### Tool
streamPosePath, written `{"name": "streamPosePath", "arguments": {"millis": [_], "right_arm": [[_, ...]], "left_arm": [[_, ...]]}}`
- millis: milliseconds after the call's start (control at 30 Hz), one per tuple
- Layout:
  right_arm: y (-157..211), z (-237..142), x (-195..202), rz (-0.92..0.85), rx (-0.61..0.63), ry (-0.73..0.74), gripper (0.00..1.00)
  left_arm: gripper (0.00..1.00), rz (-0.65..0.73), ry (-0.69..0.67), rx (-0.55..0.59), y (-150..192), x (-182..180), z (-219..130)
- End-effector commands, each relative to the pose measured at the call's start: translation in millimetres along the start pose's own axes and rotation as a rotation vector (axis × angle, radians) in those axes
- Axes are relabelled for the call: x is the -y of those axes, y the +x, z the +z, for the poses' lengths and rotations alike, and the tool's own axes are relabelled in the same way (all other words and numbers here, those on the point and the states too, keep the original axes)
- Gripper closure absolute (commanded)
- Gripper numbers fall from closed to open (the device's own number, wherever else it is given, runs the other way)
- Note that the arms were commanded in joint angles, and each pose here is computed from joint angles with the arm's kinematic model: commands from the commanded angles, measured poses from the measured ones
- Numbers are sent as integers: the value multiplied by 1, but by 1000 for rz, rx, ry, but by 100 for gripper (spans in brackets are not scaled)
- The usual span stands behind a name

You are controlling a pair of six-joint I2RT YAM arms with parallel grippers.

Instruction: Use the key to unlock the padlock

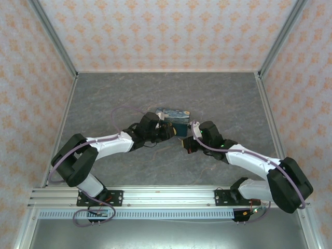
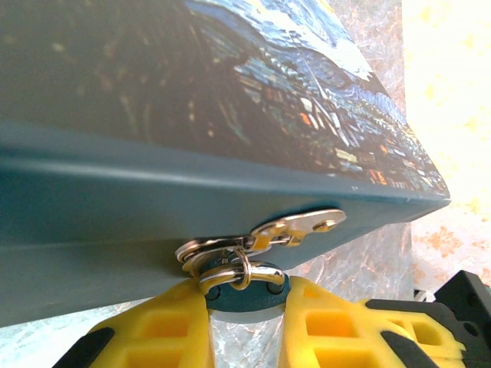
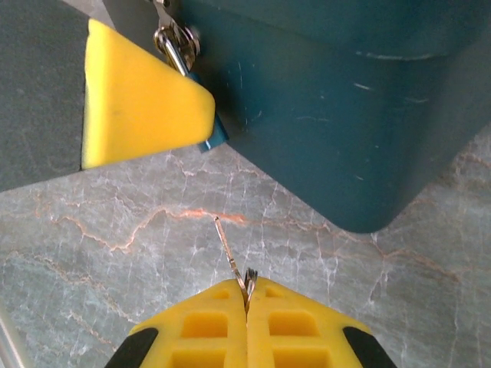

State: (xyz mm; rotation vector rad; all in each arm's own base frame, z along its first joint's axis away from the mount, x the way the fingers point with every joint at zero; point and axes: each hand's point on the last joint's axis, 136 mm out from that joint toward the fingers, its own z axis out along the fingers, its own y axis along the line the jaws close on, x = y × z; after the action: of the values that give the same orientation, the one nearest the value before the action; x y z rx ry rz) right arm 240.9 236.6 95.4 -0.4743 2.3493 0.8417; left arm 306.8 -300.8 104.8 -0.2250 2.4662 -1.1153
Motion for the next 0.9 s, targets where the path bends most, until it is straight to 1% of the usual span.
{"name": "streamPosePath", "arguments": {"millis": [0, 267, 533, 867], "right_arm": [[-10, 3, -2, -19, 69, 4, 100], [-15, 5, 0, -33, 115, 32, 100], [-19, 6, 2, -36, 126, 45, 100], [-26, 7, 1, -42, 145, 48, 100]], "left_arm": [[83, -32, 67, 40, -13, 31, -11], [84, -69, 63, 28, -11, 36, -8], [84, -55, 78, 23, -11, 43, -9], [84, -28, 63, -1, -6, 43, -6]]}}
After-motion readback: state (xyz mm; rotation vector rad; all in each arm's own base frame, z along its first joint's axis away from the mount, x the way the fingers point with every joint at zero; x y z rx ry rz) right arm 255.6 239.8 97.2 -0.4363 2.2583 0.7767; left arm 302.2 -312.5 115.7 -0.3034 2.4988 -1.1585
